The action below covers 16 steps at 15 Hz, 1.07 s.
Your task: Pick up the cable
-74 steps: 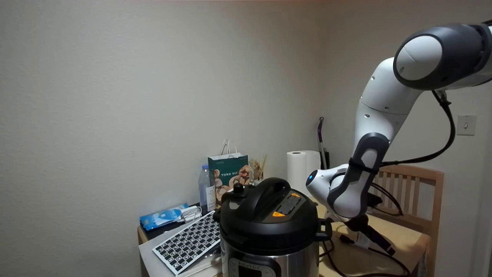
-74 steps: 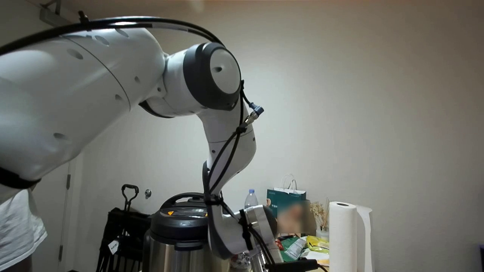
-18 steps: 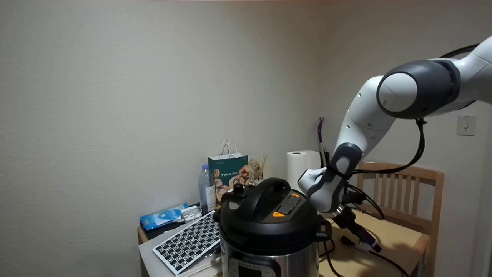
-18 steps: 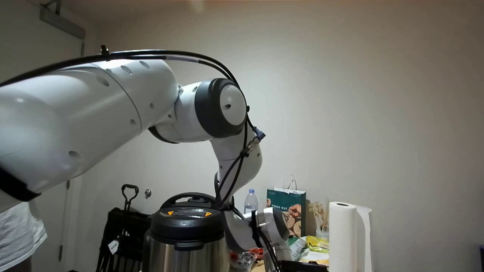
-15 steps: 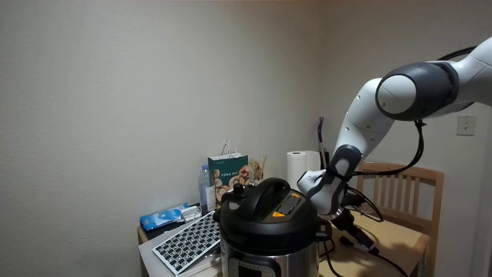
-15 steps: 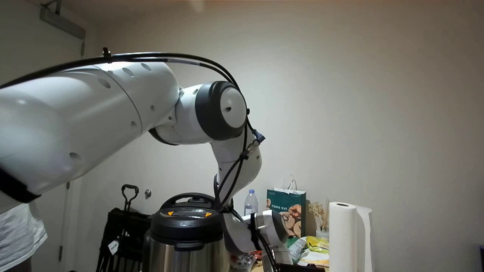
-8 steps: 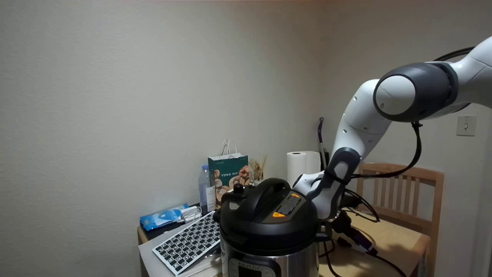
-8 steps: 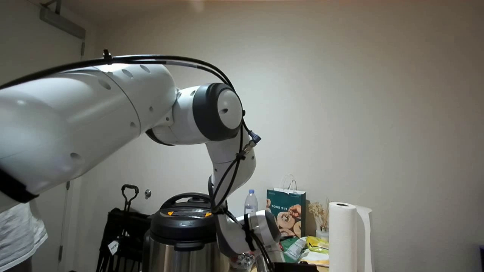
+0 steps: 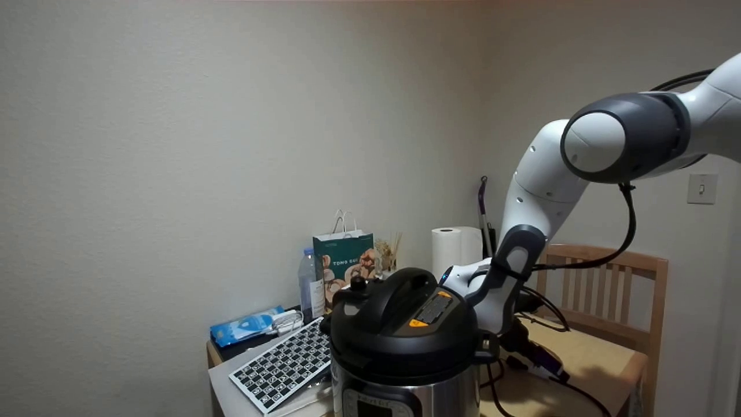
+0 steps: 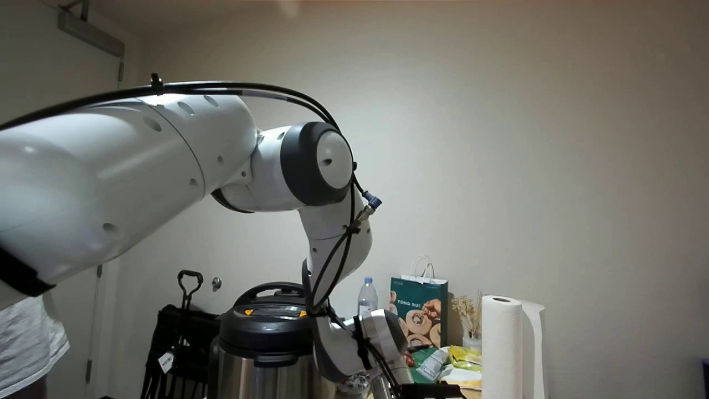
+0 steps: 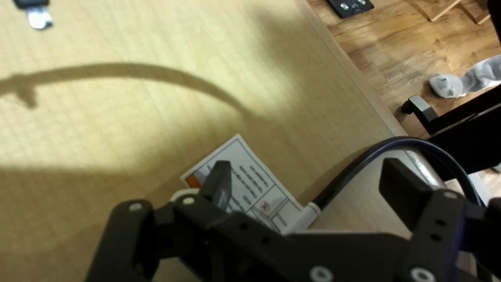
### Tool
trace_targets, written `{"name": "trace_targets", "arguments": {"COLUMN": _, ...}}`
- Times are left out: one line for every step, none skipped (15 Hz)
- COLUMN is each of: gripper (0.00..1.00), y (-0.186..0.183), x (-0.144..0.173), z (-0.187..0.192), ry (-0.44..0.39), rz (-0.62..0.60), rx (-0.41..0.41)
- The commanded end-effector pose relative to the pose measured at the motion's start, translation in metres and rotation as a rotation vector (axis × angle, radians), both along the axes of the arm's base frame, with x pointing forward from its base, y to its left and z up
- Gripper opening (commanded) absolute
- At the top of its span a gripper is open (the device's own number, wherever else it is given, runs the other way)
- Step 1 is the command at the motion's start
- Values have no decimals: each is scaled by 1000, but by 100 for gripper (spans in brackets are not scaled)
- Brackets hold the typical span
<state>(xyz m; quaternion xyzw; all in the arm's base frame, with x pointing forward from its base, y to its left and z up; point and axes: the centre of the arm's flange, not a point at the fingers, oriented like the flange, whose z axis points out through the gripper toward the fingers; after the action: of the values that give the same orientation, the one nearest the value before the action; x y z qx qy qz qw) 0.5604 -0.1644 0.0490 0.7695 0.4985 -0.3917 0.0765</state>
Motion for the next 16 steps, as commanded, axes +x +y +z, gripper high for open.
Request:
{"name": "trace_targets", "arguments": {"gripper": 100, "y": 28, "x": -12, "z": -7, "ry": -16, "rz": 74, "rx": -35}}
{"name": "trace_targets", "arguments": {"gripper": 100, "y": 27, "x": -10, "z": -5, "ry": -33, "rz": 74, "rx": -71}}
{"name": "trace_targets", "arguments": {"gripper": 100, "y": 1, "x": 2, "z": 0, "ry": -11, "rz": 25, "rx": -18}}
{"name": "trace_targets", "arguments": {"gripper": 100, "y": 1, "x": 3, "z": 0, "ry": -20, "rz": 30, "rx": -28}}
{"name": "trace_targets", "arguments": {"gripper": 100, "y": 1, "x": 3, "z": 1, "ry": -23, "rz": 33, "rx": -33}}
{"name": "trace_targets", "arguments": {"gripper": 100, "y": -4, "x": 3, "z": 12, "ry": -52, "rz": 16, "rx": -19}}
{"name": "trace_targets", "arguments": {"gripper": 100, "y": -10, "x": 1, "z": 31, "ry": -100, "rz": -17, "rx": 18}}
{"name": "trace_targets", "arguments": {"gripper": 100, "y": -15, "x": -2, "z": 48, "ry": -140, "rz": -48, "rx": 55}}
{"name": "trace_targets", "arguments": {"gripper": 100, "y": -22, "x": -5, "z": 70, "ry": -164, "rz": -75, "rx": 76}}
{"name": "trace_targets", "arguments": {"gripper": 100, "y": -30, "x": -6, "z": 87, "ry": -191, "rz": -102, "rx": 100}}
{"name": "trace_targets", "arguments": {"gripper": 100, "y": -38, "x": -10, "z": 107, "ry": -218, "rz": -132, "rx": 125}}
{"name": "trace_targets", "arguments": {"gripper": 100, "y": -46, "x": -14, "z": 126, "ry": -247, "rz": -163, "rx": 149}}
{"name": "trace_targets", "arguments": {"gripper": 100, "y": -53, "x": -18, "z": 141, "ry": -267, "rz": -196, "rx": 181}}
{"name": "trace_targets", "arguments": {"gripper": 100, "y": -56, "x": -23, "z": 155, "ry": -283, "rz": -237, "rx": 212}}
{"name": "trace_targets", "arguments": {"gripper": 100, "y": -63, "x": -26, "z": 160, "ry": -297, "rz": -292, "rx": 236}}
{"name": "trace_targets", "arguments": {"gripper": 100, "y": -69, "x": -29, "z": 158, "ry": -301, "rz": -324, "rx": 219}}
